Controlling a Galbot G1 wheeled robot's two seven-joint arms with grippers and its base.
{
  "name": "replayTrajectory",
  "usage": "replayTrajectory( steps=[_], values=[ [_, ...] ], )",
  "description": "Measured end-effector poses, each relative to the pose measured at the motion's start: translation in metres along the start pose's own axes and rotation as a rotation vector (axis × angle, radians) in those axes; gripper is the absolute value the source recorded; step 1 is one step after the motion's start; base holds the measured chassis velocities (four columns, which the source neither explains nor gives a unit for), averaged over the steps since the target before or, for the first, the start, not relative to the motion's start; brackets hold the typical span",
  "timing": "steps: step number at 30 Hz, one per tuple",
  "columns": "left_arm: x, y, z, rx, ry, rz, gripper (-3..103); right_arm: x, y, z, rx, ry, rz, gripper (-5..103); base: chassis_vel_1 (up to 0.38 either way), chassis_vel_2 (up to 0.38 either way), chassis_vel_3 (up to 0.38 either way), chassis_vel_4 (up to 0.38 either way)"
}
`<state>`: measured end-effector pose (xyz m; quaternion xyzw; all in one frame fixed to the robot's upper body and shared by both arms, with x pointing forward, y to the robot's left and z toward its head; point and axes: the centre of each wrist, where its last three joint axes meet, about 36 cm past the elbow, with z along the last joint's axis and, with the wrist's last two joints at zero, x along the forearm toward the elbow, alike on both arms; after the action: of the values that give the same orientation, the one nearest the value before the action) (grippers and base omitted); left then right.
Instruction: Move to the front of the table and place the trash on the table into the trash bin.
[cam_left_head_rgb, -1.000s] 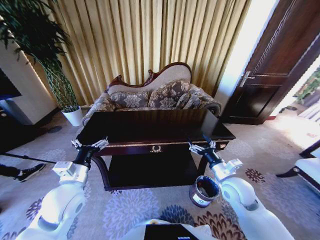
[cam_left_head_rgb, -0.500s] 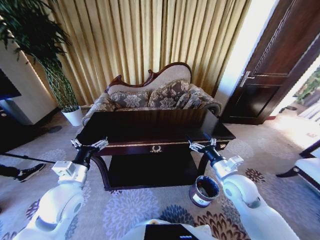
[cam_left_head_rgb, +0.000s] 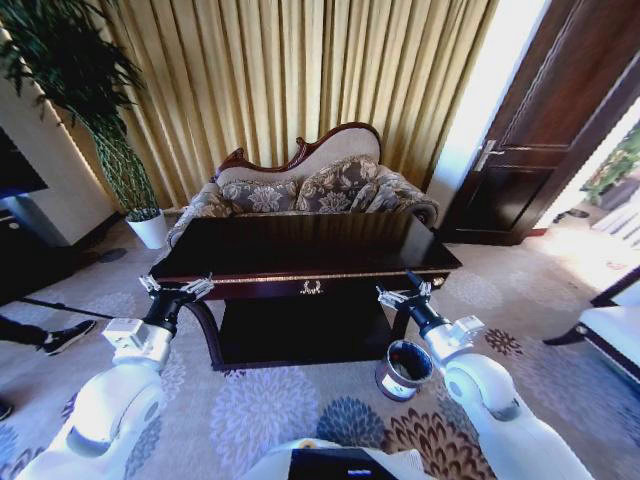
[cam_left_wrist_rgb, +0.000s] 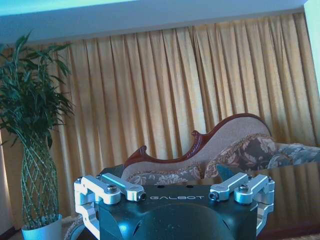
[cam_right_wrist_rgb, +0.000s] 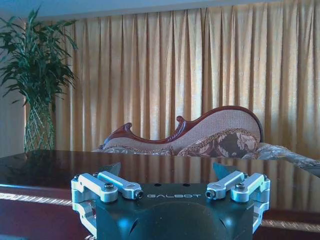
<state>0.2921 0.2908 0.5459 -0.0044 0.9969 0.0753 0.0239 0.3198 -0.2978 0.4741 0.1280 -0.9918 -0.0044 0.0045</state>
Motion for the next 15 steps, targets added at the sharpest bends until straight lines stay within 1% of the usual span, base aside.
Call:
replayTrajectory(
  steps=[8, 15],
  values=[
    [0.0006, -0.0003, -0.0018, -0.004, -0.005, 0.005, 100, 0.0011, 0.0000, -0.0005, 0.000, -0.004, 0.002, 100, 0.212, -0.230, -0.217, 0.223],
    [0.0016, -0.0002, -0.0026, -0.006, -0.006, 0.006, 100, 0.0018, -0.0001, -0.0006, 0.000, -0.005, 0.003, 100, 0.186, -0.176, -0.160, 0.182]
  ],
)
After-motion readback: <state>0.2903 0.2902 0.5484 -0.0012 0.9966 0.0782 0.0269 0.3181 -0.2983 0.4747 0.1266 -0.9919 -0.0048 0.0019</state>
